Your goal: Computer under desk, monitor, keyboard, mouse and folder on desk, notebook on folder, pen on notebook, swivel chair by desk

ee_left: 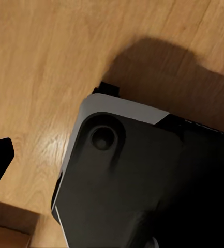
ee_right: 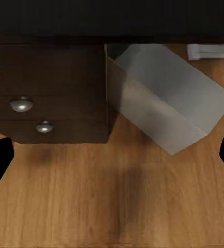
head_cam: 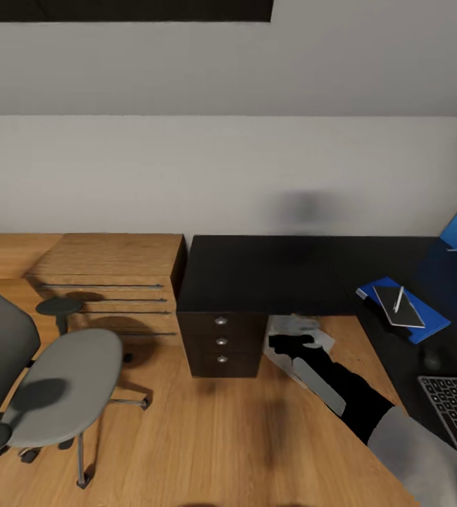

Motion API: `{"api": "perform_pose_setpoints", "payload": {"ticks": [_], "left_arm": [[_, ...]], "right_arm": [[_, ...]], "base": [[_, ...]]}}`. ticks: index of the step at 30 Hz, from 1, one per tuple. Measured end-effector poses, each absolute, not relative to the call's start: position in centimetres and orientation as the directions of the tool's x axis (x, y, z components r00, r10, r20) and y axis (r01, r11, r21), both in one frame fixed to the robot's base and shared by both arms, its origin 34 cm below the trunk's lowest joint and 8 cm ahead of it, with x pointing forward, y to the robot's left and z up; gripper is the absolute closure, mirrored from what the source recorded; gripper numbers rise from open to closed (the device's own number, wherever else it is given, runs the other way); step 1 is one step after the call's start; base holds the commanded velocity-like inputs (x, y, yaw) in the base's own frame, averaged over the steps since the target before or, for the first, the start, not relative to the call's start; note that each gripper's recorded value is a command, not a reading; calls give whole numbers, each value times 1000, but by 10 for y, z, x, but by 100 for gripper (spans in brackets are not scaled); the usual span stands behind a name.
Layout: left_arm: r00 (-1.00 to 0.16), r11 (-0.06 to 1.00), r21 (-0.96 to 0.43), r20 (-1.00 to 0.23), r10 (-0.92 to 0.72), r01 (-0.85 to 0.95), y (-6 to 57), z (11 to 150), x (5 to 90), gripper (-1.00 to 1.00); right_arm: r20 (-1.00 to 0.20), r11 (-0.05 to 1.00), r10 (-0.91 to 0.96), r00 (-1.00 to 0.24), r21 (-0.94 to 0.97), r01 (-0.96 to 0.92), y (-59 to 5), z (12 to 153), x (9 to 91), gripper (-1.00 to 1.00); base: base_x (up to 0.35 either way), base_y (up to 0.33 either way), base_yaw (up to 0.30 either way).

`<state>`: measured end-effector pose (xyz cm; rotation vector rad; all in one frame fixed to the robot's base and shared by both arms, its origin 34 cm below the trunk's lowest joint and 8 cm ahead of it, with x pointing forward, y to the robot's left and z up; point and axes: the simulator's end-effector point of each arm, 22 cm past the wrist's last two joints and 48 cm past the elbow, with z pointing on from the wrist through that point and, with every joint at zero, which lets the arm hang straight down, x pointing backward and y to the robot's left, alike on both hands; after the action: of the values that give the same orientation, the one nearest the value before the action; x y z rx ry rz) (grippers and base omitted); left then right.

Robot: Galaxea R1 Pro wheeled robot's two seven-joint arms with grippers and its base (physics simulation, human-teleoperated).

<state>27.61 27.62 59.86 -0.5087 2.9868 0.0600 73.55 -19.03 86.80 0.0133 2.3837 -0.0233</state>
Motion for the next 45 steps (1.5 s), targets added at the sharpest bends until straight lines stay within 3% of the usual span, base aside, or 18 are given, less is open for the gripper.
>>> {"api": "perform_pose_setpoints", "payload": {"ticks": [13, 21, 33, 45], "left_arm": [[-935, 944, 16, -145, -323, -329, 274, 602, 281, -100], [-930, 944, 12, -178, -322, -329, 275, 603, 288, -100], [-923, 944, 7, -211, -321, -329, 278, 604, 295, -100], [-924, 944, 11, -207, -321, -330, 278, 604, 293, -100]], "right_arm": [[-681, 984, 56, -730, -88, 158, -227, 750, 536, -100], [-646, 977, -22, -763, -177, 121, -243, 693, 442, -100], [-682, 954, -19, -731, -231, 191, -252, 673, 386, -100], [-686, 959, -23, -727, -220, 178, -253, 670, 378, -100]], "base": [[0, 0, 96], [0, 0, 2], [0, 0, 11], [0, 0, 224]]}}
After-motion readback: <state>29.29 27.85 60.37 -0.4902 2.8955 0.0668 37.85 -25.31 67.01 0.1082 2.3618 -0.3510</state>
